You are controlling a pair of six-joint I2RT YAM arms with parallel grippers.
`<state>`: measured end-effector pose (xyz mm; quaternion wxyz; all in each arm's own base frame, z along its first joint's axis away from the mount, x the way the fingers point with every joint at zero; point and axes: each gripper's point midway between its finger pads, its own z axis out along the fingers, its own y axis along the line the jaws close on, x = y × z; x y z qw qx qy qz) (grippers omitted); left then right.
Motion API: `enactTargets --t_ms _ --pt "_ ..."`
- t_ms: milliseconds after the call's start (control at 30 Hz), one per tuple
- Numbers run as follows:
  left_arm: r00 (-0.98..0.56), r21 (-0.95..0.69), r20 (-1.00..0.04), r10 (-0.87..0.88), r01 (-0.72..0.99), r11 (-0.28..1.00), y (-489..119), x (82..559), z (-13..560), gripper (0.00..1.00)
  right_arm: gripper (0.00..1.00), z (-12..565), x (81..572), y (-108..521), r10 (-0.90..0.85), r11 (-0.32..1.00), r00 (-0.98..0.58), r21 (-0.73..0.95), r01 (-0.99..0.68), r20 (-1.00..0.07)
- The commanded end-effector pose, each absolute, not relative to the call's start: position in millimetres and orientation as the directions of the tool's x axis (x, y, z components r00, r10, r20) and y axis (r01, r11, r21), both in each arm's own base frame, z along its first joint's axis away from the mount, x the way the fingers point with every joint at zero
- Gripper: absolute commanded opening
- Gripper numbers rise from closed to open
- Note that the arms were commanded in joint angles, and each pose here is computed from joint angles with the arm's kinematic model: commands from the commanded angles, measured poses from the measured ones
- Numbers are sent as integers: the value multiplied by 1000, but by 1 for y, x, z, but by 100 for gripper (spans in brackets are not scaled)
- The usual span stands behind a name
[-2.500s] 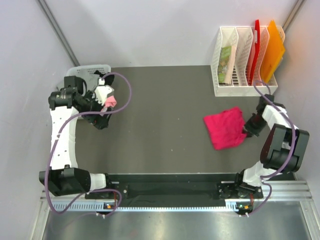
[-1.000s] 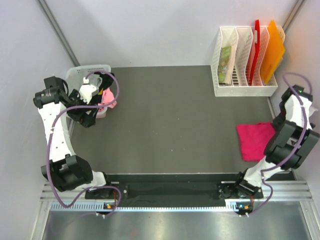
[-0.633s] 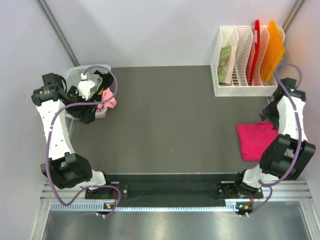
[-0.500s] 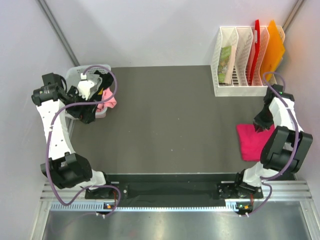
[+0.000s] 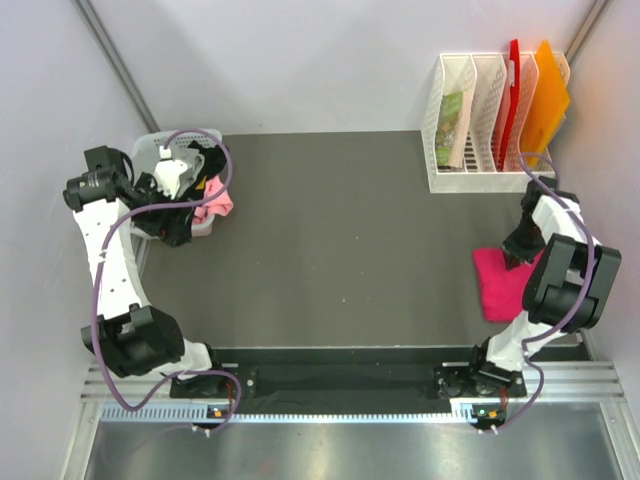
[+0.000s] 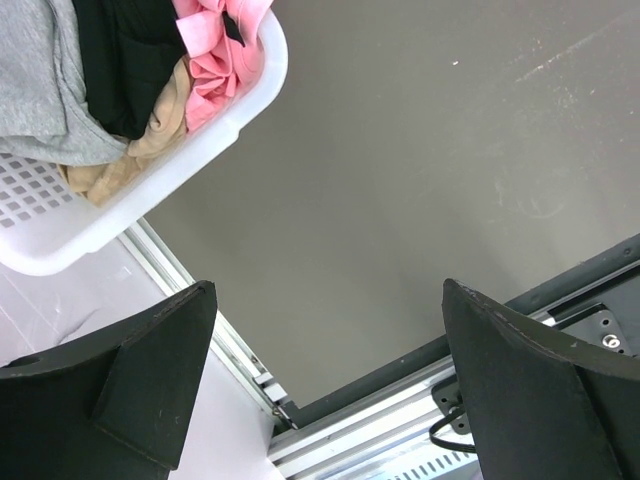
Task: Fold and stack the t-shirts
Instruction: Put the neatly folded tshirt into the corner of the board with the right arm
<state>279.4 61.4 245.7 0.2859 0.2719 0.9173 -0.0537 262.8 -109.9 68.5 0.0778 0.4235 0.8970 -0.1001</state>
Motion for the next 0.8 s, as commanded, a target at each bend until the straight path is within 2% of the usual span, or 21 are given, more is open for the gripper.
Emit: enactTargets --t_ms 0,233,500,633,733,767 --pt "-759 -69 -508 408 507 859 46 250 247 99 0 50 270 -117 729 634 -650 -146 759 -213" --pt "-799 -87 -476 368 460 884 49 247 241 99 0 28 281 -126 715 649 -677 -196 735 -171" --pt "-798 -106 -497 342 447 888 46 253 245 99 1 66 305 -120 706 661 -660 -95 744 -257" --pt "-796 -108 -506 331 439 892 46 257 249 99 2 110 306 -108 692 677 -643 -16 736 -328" --pt "-794 -123 -516 321 440 890 43 259 248 99 11 150 303 -97 681 693 -617 73 717 -394" --pt "-798 -135 -513 318 441 887 42 258 245 99 24 160 302 -93 676 700 -611 101 707 -412"
